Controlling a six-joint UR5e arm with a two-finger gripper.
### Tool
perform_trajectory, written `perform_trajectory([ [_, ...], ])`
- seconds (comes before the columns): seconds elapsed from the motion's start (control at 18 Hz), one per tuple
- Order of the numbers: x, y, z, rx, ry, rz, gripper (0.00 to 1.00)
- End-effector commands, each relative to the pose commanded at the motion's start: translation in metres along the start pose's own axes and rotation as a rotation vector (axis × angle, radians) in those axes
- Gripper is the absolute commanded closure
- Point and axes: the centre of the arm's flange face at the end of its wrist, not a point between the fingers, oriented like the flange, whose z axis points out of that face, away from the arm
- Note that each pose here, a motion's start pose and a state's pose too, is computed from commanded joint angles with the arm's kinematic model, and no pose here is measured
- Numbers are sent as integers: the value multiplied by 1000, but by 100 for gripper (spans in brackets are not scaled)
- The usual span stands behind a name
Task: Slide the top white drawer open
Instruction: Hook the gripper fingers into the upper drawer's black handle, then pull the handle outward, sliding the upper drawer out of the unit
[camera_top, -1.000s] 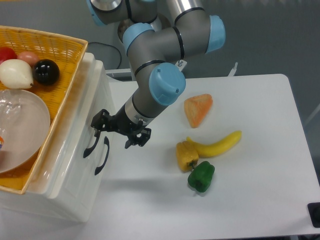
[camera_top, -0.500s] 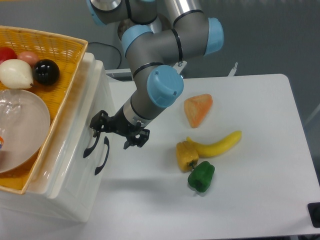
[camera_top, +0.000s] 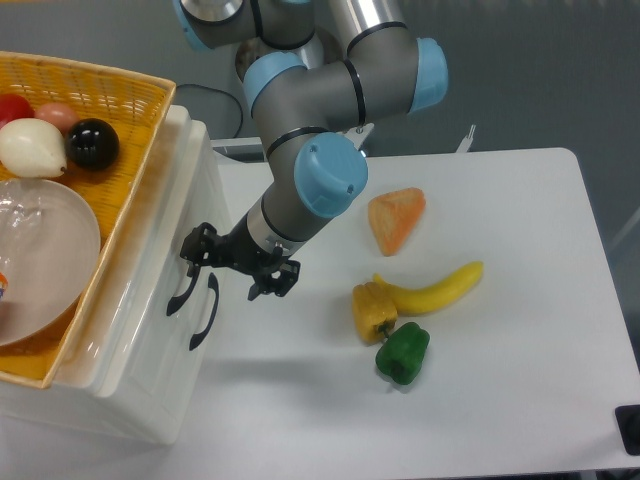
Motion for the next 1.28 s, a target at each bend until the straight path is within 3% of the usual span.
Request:
perform_trajectory([
  [1.28, -17, 0, -16, 26, -12, 4, 0],
])
